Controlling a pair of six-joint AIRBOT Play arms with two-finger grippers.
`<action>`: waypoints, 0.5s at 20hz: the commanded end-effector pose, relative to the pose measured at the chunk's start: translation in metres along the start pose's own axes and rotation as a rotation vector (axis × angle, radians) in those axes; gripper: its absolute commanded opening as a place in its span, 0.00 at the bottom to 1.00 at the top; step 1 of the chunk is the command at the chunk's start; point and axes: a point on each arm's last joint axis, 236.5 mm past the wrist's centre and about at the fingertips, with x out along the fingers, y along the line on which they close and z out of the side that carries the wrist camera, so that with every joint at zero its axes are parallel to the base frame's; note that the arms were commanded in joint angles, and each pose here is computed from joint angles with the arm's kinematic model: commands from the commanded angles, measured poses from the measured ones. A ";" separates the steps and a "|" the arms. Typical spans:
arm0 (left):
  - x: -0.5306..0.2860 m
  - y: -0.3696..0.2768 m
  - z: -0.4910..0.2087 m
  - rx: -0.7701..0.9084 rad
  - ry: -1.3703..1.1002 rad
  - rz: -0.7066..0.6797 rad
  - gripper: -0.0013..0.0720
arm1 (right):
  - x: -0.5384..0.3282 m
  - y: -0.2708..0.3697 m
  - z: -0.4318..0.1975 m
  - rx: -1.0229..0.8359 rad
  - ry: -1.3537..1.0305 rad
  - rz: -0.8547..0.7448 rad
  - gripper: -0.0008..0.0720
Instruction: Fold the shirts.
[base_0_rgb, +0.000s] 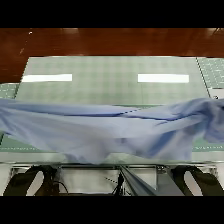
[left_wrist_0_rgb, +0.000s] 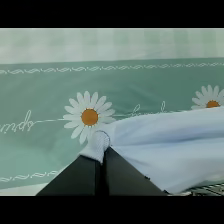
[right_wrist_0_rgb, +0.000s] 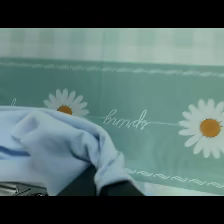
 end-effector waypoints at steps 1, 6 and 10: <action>0.084 0.018 0.003 -0.051 0.060 -0.050 0.04 | 0.094 -0.027 0.008 0.067 0.114 0.064 0.03; 0.182 0.058 0.052 -0.167 0.042 -0.039 0.04 | 0.179 -0.070 0.090 0.202 -0.030 0.056 0.03; 0.262 0.071 0.054 -0.297 0.115 -0.097 0.04 | 0.236 -0.077 0.123 0.358 -0.080 0.151 0.03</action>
